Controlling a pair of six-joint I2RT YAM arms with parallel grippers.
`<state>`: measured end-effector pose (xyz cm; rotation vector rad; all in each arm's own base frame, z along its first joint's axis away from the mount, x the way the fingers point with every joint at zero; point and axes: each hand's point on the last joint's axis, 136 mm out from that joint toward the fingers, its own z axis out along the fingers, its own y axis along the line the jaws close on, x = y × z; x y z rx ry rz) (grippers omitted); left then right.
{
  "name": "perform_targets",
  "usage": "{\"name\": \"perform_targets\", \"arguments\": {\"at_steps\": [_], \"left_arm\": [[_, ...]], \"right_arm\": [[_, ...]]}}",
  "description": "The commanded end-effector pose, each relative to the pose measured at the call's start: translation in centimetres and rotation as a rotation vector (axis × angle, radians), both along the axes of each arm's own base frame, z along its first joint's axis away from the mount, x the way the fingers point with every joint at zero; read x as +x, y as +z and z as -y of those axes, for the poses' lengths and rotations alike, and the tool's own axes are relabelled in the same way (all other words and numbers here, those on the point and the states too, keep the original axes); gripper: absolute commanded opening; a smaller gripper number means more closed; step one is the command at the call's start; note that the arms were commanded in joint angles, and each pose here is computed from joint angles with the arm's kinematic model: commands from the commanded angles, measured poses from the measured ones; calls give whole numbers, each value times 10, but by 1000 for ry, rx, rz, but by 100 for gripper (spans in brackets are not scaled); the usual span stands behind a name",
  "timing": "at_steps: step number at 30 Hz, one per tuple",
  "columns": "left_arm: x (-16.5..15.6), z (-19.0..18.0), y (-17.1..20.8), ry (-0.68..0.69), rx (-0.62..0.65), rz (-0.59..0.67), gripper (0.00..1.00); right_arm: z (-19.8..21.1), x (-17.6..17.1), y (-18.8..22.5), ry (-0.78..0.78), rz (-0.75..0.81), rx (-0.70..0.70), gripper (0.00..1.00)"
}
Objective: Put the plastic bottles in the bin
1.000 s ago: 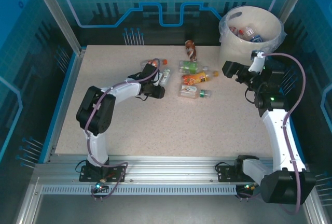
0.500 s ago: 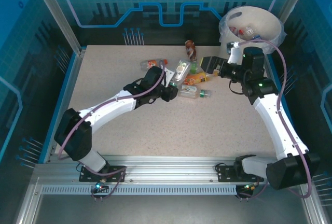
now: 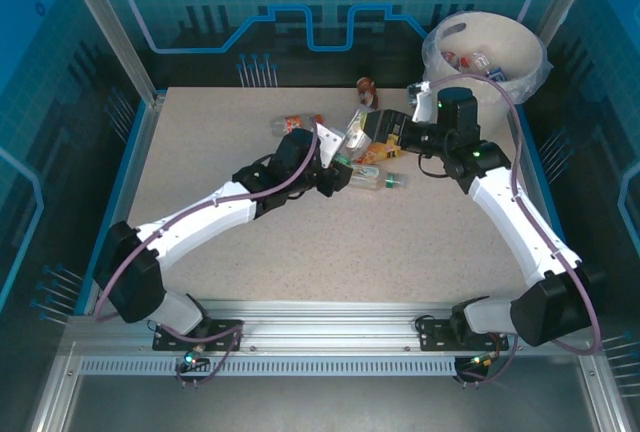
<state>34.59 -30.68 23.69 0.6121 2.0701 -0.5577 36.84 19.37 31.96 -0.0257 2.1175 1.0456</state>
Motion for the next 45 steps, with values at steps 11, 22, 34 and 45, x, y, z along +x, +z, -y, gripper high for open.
{"name": "perform_targets", "arguments": {"at_steps": [11,22,34,45], "left_arm": [[-18,21,28,-135,-108,33,25],[-13,22,20,-122,-82,-3,40],[-2,-9,33,11,-123,2,91],[1,-71,31,219,-199,28,99]], "right_arm": [[-43,1,3,193,34,90,73],[-42,3,4,188,43,58,49],[-19,20,5,94,57,30,40],[41,56,18,-94,93,31,39]]}}
